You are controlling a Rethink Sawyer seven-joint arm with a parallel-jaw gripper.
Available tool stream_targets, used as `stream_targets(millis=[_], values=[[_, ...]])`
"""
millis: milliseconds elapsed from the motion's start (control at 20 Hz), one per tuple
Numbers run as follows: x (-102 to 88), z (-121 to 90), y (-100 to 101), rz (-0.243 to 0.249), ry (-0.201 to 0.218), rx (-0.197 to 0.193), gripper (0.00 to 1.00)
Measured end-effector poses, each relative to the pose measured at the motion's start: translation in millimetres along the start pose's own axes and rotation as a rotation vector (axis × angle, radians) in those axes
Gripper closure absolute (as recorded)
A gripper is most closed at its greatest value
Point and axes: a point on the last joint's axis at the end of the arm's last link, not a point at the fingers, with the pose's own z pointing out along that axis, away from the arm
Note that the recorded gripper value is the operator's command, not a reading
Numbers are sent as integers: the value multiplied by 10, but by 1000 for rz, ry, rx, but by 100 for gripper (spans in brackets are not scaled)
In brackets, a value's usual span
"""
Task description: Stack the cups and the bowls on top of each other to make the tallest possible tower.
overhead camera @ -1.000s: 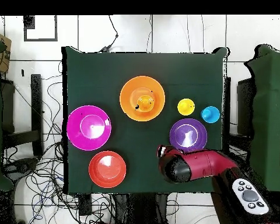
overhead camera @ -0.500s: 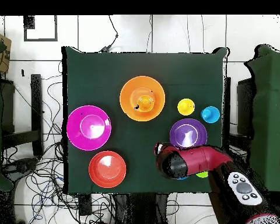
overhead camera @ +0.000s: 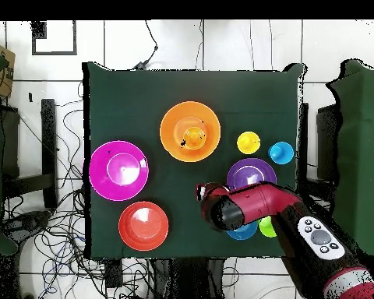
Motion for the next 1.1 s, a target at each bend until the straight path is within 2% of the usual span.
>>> stream_targets(millis=[100,150,350,550,800,1050,1100], values=[[-46,1,24,-50,-15,-15,0],[-95,-4,40,-99,-32,-26,0],[-190,-25,102,-221,-62,-40,0],[-254,-41,179,-295,-79,-48,0],[-337,-120,176,-308,-101,-43,0],[-415,-309,35,-302,-115,-4,0],[-441,-391,-33,-293,-111,17,0]])
